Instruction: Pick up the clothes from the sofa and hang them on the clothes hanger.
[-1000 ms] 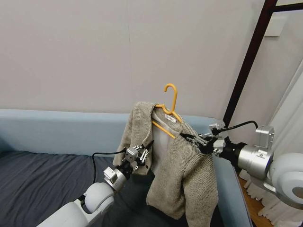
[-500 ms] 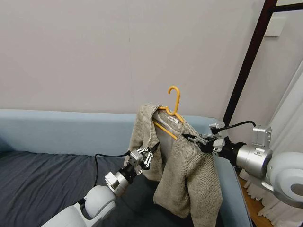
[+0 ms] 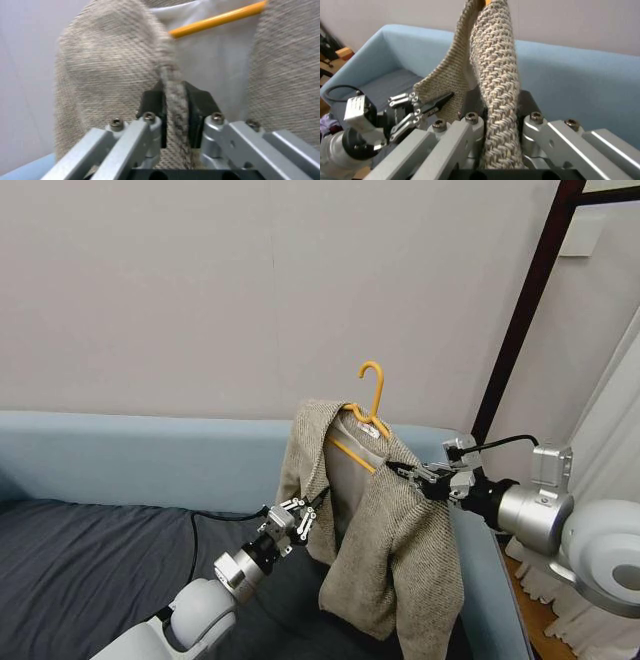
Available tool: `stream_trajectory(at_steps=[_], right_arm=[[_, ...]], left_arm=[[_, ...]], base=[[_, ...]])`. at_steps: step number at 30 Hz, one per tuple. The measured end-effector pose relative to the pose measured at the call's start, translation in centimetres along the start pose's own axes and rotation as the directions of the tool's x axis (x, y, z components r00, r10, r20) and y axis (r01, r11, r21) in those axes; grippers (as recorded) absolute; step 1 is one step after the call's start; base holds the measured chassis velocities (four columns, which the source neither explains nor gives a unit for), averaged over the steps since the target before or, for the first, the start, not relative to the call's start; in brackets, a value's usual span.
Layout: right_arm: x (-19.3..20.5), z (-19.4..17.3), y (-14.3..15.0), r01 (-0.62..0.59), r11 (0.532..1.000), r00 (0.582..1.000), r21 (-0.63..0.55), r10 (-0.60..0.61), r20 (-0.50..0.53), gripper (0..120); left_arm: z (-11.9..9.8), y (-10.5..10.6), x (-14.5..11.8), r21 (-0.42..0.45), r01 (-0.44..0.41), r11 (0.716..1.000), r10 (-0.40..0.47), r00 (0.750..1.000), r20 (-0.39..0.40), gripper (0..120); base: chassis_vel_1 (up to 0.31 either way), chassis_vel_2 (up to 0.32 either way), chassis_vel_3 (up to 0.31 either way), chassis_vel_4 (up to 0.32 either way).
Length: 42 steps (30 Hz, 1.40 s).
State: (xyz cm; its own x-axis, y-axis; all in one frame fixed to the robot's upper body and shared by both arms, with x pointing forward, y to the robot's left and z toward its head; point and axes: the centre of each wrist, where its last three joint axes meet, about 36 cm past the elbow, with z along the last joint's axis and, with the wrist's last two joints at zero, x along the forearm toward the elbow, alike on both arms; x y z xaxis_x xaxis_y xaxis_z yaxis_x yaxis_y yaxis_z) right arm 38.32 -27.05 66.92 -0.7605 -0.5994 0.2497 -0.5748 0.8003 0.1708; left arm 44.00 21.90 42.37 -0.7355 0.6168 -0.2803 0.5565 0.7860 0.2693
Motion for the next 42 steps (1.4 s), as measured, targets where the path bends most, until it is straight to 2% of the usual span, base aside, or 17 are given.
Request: stream_trajectory(at_steps=[4, 5, 7, 8, 11, 14, 16, 21, 22, 26, 28, 29, 30, 36, 39, 42], right_arm=[[0.4, -0.2, 0.5, -0.004, 1.0, 1.0, 0.002, 0.004, 0.002, 8], [0.4, -0.2, 0.5, -0.004, 1.0, 1.0, 0.002, 0.004, 0.002, 8], [0.6, -0.3, 0.6, -0.018, 1.0, 1.0, -0.001, 0.018, 0.006, 8], [0.7, -0.4, 0.6, -0.034, 0.999, 0.999, -0.002, 0.034, 0.009, 8], [0.8, -0.6, 0.6, -0.068, 0.998, 0.998, -0.005, 0.068, 0.014, 8], [0.8, -0.8, 0.2, -0.117, 0.993, 0.993, -0.01, 0.117, 0.026, 8], [0.8, -0.9, 0.1, -0.128, 0.992, 0.991, -0.012, 0.129, 0.03, 8], [0.6, -0.9, -0.4, -0.177, 0.984, 0.983, -0.007, 0.177, 0.059, 8], [0.6, -0.9, -0.4, -0.177, 0.984, 0.983, -0.007, 0.177, 0.059, 8], [0.0, -0.5, -0.4, -0.205, 0.979, 0.976, -0.016, 0.206, 0.067, 8], [0.0, -0.5, -0.4, -0.206, 0.978, 0.976, -0.017, 0.207, 0.069, 8], [-0.4, -0.2, -0.4, -0.211, 0.977, 0.974, -0.015, 0.211, 0.082, 8], [-0.5, 0.0, -0.3, -0.213, 0.977, 0.973, -0.017, 0.214, 0.087, 8], [-0.6, 0.7, -0.1, -0.227, 0.974, 0.97, -0.021, 0.228, 0.09, 8], [-0.5, 0.9, 0.1, -0.233, 0.972, 0.968, -0.022, 0.234, 0.087, 8], [-0.2, 1.1, 0.4, -0.245, 0.969, 0.966, -0.023, 0.246, 0.081, 8]], left_arm=[[-0.7, 0.7, 1.0, -0.023, 0.054, 0.998, -0.054, 0.998, -0.02, 39], [-0.7, 0.7, 1.0, -0.023, 0.054, 0.998, -0.054, 0.998, -0.02, 39], [-1.1, 0.6, 1.8, -0.018, 0.079, 0.997, -0.079, 0.997, -0.025, 45], [-1.2, 0.5, 2.4, -0.007, 0.103, 0.995, -0.103, 0.994, -0.032, 52], [-1.3, -0.2, 3.4, 0.024, 0.155, 0.988, -0.153, 0.987, -0.056, 60], [-1.3, -1.7, 5.4, 0.102, 0.268, 0.958, -0.256, 0.959, -0.118, 74], [-1.3, -2.1, 5.8, 0.117, 0.287, 0.951, -0.272, 0.954, -0.13, 77], [-1.1, -4.6, 8.6, 0.202, 0.415, 0.887, -0.382, 0.906, -0.185, 98], [-1.1, -4.6, 8.6, 0.202, 0.415, 0.887, -0.382, 0.906, -0.185, 98], [-0.9, -6.8, 11.2, 0.252, 0.532, 0.808, -0.508, 0.847, -0.158, 100], [-0.9, -7.1, 11.5, 0.254, 0.542, 0.801, -0.519, 0.84, -0.157, 100], [-0.8, -8.1, 13.3, 0.26, 0.575, 0.776, -0.551, 0.818, -0.166, 100], [-0.8, -8.6, 14.4, 0.254, 0.589, 0.767, -0.566, 0.808, -0.165, 100], [-1.6, -10.0, 18.8, 0.211, 0.63, 0.748, -0.604, 0.777, -0.177, 100], [-1.9, -10.4, 19.6, 0.194, 0.63, 0.752, -0.607, 0.776, -0.172, 100], [-2.1, -10.9, 20.0, 0.174, 0.609, 0.774, -0.589, 0.793, -0.157, 100]], base=[[0.0, 0.0, 0.0, 0.0], [0.0, 0.0, 0.0, 0.0], [0.0, 0.0, 0.0, 0.0], [0.0, 0.0, 0.0, 0.0], [0.0, 0.0, 0.0, 0.0], [0.0, 0.0, 0.0, 0.0], [0.0, 0.0, 0.0, 0.0], [0.0, 0.0, 0.0, 0.0], [0.0, 0.0, 0.0, 0.0], [0.0, 0.0, 0.0, 0.0], [0.0, 0.0, 0.0, 0.0], [0.0, 0.0, 0.0, 0.0], [0.0, 0.0, 0.0, 0.0], [0.0, 0.0, 0.0, 0.0], [0.0, 0.0, 0.0, 0.0], [0.0, 0.0, 0.0, 0.0]])
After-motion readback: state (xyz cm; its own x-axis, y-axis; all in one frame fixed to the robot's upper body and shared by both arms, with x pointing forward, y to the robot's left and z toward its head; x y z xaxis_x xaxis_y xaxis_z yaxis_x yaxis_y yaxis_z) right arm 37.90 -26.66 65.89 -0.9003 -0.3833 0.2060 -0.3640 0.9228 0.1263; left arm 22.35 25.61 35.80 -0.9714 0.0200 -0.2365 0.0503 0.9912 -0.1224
